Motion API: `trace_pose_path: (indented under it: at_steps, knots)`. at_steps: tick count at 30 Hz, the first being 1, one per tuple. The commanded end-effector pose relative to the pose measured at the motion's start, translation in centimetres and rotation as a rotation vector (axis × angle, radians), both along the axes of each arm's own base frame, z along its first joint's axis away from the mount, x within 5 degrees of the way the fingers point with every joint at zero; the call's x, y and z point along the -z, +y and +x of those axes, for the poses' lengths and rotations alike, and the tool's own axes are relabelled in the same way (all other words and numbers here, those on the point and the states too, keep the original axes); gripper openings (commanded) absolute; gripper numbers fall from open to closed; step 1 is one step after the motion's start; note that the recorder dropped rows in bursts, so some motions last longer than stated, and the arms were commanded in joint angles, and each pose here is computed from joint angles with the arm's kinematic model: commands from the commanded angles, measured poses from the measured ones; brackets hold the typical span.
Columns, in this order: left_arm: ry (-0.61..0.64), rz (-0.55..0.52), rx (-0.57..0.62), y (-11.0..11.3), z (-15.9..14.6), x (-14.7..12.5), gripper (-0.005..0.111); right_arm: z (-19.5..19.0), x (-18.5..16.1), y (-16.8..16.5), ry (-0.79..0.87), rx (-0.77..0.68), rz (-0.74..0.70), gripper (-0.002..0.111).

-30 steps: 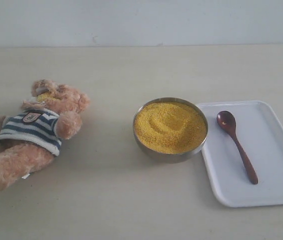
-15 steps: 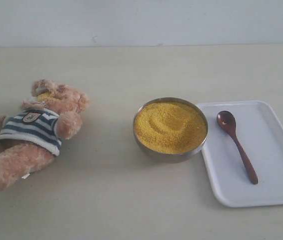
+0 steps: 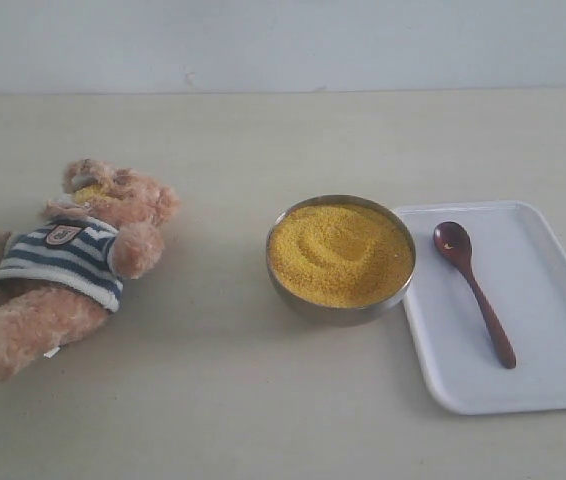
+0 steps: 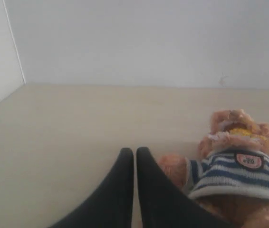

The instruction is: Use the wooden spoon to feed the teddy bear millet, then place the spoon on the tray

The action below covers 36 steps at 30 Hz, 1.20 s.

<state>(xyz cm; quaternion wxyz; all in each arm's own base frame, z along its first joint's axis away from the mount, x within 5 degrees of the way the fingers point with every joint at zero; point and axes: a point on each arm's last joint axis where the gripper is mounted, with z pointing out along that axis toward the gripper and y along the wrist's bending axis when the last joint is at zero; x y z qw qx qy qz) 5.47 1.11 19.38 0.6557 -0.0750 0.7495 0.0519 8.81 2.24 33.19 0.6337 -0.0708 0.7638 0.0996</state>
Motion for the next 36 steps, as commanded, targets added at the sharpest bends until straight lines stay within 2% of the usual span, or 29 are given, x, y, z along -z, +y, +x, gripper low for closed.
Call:
trace_pose_path:
  at_steps: [1, 7, 36]
  knots:
    - [0.066, -0.010, -0.001, -0.02, -0.11, 0.68, 0.004, -0.04, 0.10, -0.02, -0.003, 0.002, 0.004, 0.000]
    - [0.080, 0.061, 0.025, -0.14, -0.09, 0.69, 0.004, -0.04, 0.10, -0.02, -0.003, 0.002, 0.004, 0.000]
    - [0.072, 0.055, 0.032, -0.22, -0.07, 0.63, 0.004, -0.01, -0.13, -0.01, -0.029, 0.001, 0.011, 0.000]
